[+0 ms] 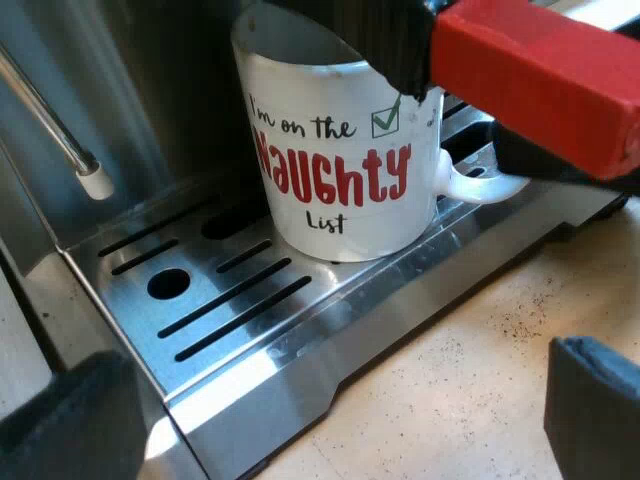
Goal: Place mug into machine
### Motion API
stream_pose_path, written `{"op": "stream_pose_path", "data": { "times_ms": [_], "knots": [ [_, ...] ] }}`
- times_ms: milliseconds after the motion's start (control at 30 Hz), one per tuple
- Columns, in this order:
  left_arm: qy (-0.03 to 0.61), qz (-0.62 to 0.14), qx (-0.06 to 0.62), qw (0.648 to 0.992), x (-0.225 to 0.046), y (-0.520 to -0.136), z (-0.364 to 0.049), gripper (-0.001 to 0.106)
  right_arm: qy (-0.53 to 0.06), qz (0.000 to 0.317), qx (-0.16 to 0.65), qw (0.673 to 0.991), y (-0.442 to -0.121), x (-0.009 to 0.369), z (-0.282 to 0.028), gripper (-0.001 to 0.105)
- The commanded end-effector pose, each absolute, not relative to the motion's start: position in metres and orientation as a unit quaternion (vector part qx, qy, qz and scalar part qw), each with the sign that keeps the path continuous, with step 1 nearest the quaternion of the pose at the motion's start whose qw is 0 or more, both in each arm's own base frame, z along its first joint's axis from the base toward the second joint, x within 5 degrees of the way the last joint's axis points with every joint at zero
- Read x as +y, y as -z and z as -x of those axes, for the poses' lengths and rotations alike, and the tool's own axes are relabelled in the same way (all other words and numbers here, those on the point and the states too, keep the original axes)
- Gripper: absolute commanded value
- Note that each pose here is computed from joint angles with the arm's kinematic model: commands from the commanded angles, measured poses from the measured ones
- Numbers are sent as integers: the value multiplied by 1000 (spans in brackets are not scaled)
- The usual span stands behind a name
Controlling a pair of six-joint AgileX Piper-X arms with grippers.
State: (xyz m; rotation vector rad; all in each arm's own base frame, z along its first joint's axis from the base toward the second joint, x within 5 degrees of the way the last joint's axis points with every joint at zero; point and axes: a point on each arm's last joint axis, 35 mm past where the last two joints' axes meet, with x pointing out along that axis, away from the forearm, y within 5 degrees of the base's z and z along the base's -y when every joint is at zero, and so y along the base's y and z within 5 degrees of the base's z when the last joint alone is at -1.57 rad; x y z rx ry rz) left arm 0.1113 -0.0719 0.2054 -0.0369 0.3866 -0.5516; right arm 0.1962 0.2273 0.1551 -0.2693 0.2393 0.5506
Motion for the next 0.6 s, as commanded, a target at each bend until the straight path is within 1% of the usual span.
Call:
{"op": "stream_pose_path", "data": {
  "times_ms": [33,167,333,600],
  "knots": [
    [275,26,183,944,-73,-208,-111,82,-275,130,104,947,-157,236,-203,43],
    [275,26,183,944,-73,-208,-111,82,-275,130,105,947,-155,240,-206,43],
    [275,26,183,944,-73,-208,-111,82,-270,129,103,948,-151,264,-225,43],
    [275,26,183,944,-73,-208,-111,82,-268,130,103,949,-157,283,-241,43]
  ]
}}
